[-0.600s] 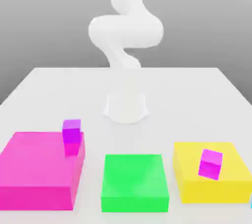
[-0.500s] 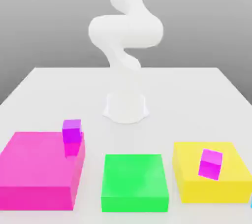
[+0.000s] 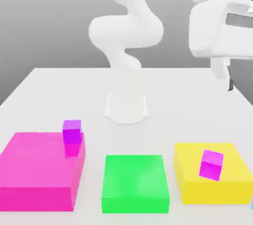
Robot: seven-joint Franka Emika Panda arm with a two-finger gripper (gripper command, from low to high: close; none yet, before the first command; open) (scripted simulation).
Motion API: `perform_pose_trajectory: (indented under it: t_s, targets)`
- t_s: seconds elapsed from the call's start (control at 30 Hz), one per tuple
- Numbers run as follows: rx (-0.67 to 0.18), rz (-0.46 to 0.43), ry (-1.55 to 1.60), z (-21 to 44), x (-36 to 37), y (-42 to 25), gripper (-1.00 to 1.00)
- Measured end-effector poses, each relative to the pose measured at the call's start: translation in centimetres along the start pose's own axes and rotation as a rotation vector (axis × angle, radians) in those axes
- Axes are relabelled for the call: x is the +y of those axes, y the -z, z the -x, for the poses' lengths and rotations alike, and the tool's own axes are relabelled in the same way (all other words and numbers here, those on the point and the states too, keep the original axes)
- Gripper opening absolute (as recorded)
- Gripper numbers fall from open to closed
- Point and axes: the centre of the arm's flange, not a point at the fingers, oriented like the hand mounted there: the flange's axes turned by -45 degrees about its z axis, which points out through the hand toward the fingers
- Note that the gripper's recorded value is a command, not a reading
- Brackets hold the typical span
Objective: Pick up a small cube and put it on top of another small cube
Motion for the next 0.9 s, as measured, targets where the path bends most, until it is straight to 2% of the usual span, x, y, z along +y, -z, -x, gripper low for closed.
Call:
perform_pose_trajectory:
  t_s: [0.4, 0.57, 0.6, 0.8, 0.9]
  targets:
    - [-0.196, -0.204, 0.381, 1.8, -15.8, -18.0, 0.0]
    - [-0.217, -0.234, 0.425, 3.9, -18.9, -25.1, 0.0]
    - [-0.217, -0.235, 0.426, 4.2, -19.1, -25.8, -1.0]
    - [-0.218, -0.235, 0.427, 4.3, -19.2, -26.2, -1.0]
    - [-0.217, -0.236, 0.426, 3.5, -18.7, -23.4, -1.0]
